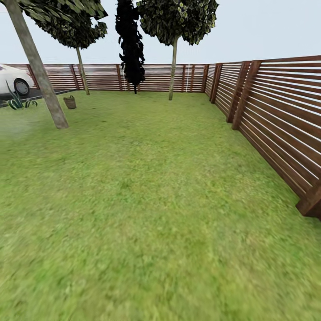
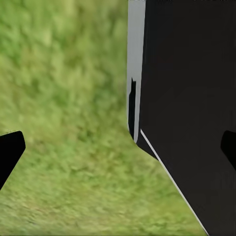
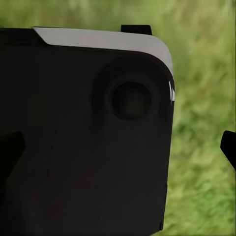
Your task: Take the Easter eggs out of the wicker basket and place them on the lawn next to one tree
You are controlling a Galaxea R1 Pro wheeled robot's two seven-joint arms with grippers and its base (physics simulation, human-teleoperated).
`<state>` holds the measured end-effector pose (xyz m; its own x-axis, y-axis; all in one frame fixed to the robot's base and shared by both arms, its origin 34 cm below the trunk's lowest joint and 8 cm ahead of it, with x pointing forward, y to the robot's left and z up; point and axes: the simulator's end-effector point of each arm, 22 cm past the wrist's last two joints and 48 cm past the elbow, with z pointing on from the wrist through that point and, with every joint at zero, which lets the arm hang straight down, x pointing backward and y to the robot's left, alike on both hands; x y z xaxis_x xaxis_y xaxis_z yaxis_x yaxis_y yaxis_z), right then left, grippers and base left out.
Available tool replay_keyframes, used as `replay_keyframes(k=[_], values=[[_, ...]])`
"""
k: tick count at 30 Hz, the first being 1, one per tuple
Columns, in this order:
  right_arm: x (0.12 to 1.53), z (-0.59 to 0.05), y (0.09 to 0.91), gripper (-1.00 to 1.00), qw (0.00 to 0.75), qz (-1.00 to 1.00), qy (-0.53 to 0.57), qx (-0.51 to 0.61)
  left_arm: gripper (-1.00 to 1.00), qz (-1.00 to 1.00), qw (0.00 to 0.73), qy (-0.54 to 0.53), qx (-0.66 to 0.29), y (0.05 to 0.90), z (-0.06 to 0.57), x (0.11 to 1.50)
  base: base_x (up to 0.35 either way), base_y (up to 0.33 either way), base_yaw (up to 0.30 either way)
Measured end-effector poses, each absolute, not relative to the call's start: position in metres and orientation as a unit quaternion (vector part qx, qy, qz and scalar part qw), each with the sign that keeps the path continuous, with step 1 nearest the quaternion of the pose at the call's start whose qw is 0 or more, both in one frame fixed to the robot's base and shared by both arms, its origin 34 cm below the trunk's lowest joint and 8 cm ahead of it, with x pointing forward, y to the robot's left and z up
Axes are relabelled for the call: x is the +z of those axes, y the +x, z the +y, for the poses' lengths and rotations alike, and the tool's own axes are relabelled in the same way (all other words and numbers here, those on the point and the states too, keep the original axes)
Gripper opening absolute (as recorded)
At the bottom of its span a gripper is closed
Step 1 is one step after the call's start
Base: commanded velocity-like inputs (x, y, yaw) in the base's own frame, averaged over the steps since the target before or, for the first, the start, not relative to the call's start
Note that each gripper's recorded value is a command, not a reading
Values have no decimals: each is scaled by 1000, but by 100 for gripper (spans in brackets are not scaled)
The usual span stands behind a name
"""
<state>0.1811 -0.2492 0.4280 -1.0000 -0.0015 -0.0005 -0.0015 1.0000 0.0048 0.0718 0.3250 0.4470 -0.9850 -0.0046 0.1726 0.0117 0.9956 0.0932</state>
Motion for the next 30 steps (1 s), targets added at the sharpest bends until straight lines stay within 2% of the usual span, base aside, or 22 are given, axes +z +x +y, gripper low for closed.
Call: replay_keyframes(k=[30], values=[[429, -247, 190, 100, 12, 1000, -1, 4, 100, -996, 76, -1, -47, 80, 325, 446, 0, 0, 260]])
